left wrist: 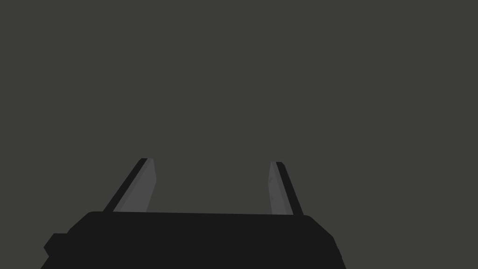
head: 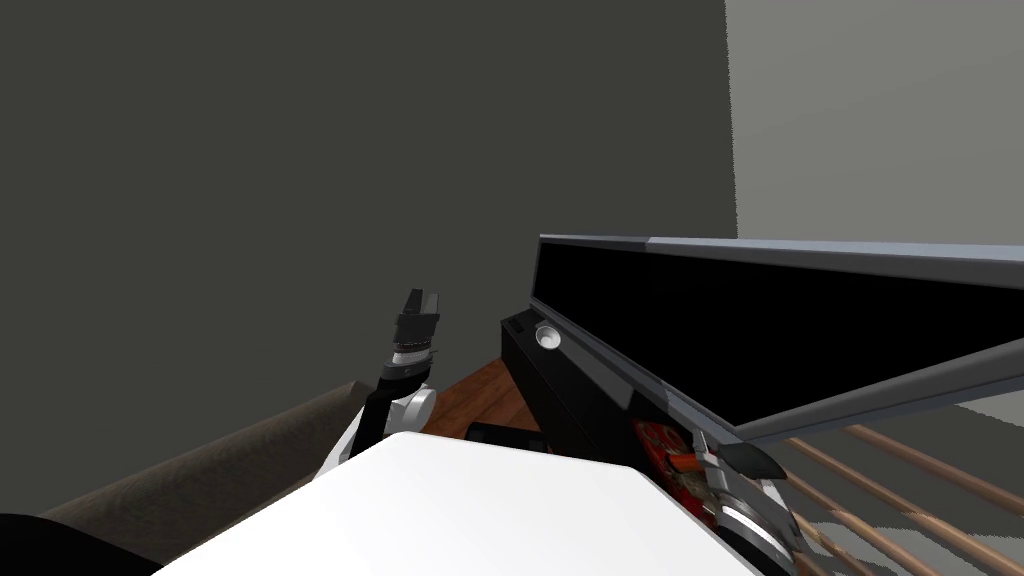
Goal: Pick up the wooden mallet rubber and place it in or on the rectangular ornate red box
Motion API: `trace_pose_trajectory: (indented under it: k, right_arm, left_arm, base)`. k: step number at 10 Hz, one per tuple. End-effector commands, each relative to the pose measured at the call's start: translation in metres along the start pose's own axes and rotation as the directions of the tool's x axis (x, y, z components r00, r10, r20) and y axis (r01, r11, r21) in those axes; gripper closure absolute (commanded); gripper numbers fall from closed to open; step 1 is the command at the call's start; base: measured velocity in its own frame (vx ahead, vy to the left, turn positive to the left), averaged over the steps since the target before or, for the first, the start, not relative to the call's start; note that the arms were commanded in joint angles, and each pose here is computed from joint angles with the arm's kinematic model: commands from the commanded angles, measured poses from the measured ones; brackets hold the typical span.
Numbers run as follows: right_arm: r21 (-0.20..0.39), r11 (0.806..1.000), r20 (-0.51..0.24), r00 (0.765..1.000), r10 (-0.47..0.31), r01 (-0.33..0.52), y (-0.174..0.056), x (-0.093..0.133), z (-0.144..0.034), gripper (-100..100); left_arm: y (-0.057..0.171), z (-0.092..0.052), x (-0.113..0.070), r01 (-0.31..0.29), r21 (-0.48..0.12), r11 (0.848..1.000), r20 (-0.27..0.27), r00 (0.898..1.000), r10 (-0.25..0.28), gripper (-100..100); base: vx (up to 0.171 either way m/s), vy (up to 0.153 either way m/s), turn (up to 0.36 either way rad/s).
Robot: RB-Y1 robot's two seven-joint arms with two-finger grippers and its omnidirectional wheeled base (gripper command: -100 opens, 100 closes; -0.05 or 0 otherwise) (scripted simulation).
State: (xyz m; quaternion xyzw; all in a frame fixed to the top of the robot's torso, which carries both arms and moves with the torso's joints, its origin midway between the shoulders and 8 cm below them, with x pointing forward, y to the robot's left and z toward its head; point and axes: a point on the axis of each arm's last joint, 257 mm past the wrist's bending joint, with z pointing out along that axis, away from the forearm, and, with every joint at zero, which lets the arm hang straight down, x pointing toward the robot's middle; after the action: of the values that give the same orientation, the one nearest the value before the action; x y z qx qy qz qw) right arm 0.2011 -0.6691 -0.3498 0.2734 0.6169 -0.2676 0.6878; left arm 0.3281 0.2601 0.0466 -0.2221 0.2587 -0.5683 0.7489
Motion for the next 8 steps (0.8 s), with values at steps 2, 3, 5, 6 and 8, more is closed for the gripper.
trace_pose_trajectory:
  k: [2, 3, 5, 6, 8]
  right_arm:
    - [-0.003, 1.0, -0.001, 1.0, 0.0, 0.0, -0.009, -0.013, 0.018, -100]
    - [-0.003, 1.0, -0.001, 1.0, 0.0, 0.0, -0.009, -0.013, 0.018, -100]
    - [-0.006, 1.0, 0.0, 1.0, 0.0, 0.0, -0.017, -0.025, 0.033, -100]
    - [-0.007, 1.0, 0.001, 1.0, 0.0, 0.0, -0.021, -0.031, 0.041, -100]
    - [-0.007, 1.0, 0.002, 1.0, -0.002, 0.002, -0.022, -0.033, 0.043, -100]
  left_arm:
    - [0.0, 0.0, 0.0, 0.0, 0.0, 1.0, 0.0, 1.0, 0.0, 0]
    - [0.0, 0.0, 0.0, 0.0, 0.0, 1.0, 0.0, 1.0, 0.0, 0]
    - [0.0, 0.0, 0.0, 0.0, 0.0, 1.0, 0.0, 1.0, 0.0, 0]
    - [0.0, 0.0, 0.0, 0.0, 0.0, 1.0, 0.0, 1.0, 0.0, 0]
    - [0.0, 0.0, 0.0, 0.0, 0.0, 1.0, 0.0, 1.0, 0.0, 0]
  base:
    - [-0.008, 0.057, -0.005]
    - [-0.01, 0.073, -0.01]
    - [-0.004, 0.051, -0.006]
    - [-0.004, 0.097, -0.015]
    - [-0.009, 0.07, -0.012]
